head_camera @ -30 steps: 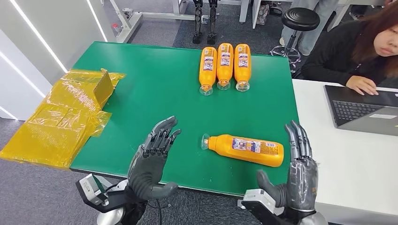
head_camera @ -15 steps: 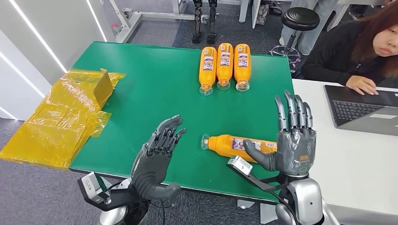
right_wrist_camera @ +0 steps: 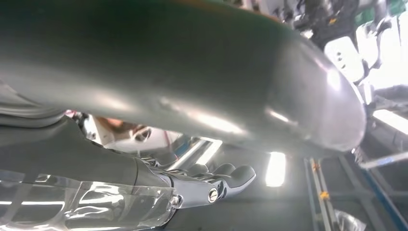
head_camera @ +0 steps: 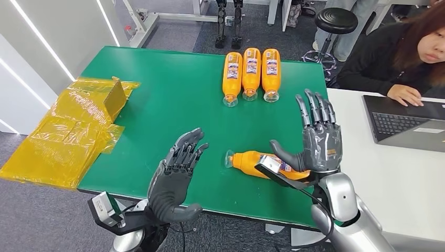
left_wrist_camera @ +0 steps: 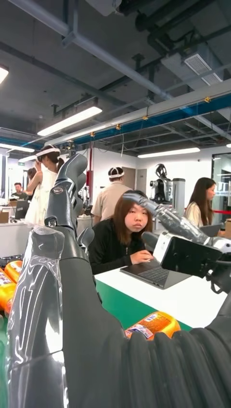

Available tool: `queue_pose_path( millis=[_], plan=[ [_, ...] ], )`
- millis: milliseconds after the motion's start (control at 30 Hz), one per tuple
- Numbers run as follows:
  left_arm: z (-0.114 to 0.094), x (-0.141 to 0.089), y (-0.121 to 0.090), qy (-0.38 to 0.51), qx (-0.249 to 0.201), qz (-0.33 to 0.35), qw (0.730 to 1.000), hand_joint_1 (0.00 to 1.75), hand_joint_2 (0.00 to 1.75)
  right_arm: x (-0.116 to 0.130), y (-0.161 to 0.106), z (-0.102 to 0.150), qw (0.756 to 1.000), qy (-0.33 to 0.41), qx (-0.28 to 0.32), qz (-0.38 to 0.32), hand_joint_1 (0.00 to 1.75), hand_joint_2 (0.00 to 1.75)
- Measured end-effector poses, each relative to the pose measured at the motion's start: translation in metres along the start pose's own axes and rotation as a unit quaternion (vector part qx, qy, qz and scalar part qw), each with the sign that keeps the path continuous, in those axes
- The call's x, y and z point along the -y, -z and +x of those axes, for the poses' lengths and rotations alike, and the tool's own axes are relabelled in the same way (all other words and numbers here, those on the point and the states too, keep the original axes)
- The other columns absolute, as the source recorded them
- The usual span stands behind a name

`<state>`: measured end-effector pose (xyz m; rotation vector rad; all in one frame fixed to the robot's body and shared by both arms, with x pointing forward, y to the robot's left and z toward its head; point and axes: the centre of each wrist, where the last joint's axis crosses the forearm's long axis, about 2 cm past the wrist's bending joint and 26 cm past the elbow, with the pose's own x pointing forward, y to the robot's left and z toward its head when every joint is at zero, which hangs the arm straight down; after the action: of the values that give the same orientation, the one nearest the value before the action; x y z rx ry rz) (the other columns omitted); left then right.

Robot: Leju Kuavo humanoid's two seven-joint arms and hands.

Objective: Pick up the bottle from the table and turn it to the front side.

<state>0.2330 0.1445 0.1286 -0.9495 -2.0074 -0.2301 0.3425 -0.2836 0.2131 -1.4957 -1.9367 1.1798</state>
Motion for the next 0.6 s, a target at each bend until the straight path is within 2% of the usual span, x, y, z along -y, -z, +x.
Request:
queue_pose_path(
  millis=[133, 233, 600],
  plan=[
    [-0.002, 0.0, -0.001, -0.001, -0.003, 0.0, 1.0, 0.0, 1.75, -0.008, 0.006, 0.0, 0.991, 0.083, -0.012, 0.105, 0.0, 0.0],
    [-0.003, -0.001, -0.002, -0.001, -0.006, -0.001, 1.0, 0.0, 1.75, -0.013, 0.011, -0.001, 0.983, 0.105, -0.01, 0.15, 0.0, 0.0],
    [-0.004, -0.002, 0.0, -0.004, -0.009, -0.007, 1.0, 0.0, 1.75, -0.022, 0.036, -0.009, 0.976, 0.107, 0.001, 0.191, 0.0, 0.0]
  ],
)
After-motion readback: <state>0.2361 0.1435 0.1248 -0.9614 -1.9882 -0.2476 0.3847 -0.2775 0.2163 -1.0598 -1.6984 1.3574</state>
